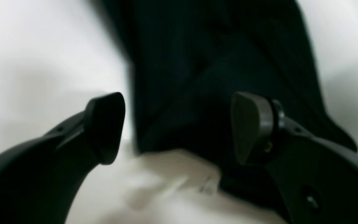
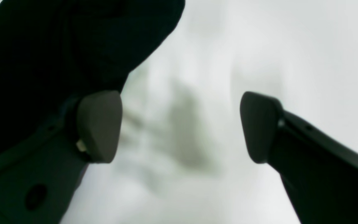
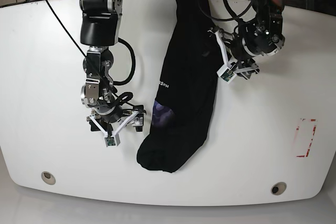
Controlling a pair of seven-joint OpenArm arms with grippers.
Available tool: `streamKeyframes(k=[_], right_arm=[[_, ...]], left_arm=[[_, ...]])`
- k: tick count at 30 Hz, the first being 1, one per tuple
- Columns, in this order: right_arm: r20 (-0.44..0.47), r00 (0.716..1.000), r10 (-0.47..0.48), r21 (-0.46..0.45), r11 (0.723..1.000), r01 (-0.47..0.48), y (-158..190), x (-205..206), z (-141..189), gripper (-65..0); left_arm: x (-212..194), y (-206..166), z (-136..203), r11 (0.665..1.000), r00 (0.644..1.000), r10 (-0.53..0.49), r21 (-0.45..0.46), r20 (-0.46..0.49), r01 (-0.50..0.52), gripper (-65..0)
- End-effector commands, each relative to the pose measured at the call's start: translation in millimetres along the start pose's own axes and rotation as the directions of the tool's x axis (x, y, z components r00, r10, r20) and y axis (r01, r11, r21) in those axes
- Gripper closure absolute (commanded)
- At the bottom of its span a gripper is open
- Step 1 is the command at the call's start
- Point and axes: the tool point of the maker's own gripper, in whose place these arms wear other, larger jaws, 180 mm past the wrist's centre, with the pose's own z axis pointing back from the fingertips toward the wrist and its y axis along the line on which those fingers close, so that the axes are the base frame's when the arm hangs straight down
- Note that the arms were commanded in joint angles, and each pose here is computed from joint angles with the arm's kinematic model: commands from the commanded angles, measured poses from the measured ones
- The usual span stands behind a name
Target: Layout the t-shirt on the table in an organized manner, then fold the t-shirt properly
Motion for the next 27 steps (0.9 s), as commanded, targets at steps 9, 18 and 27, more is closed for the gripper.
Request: streamKeyframes(k=[9, 18, 27], right_arm=[[0.071, 0.997, 0.018, -0.016, 1.0, -0.017, -10, 28, 4, -57.4], [0.077, 0.997, 0.027, -0.027, 0.999, -0.025, -16, 32, 6, -57.4], [0.122, 0.992, 0.036, -0.023, 0.999, -0.034, -13, 59, 5, -57.4]], left_arm=[[-14, -1, -18, 0.999, 0.999, 0.016, -0.033, -0.05, -0.018, -49.9], [-57, 21, -25, 0.999, 0.979, 0.041, -0.025, -0.2, -0.047, -24.7], [-74, 53, -2, 0.999, 0.97, 0.011, 0.041, -0.243, -0.001, -4.2]])
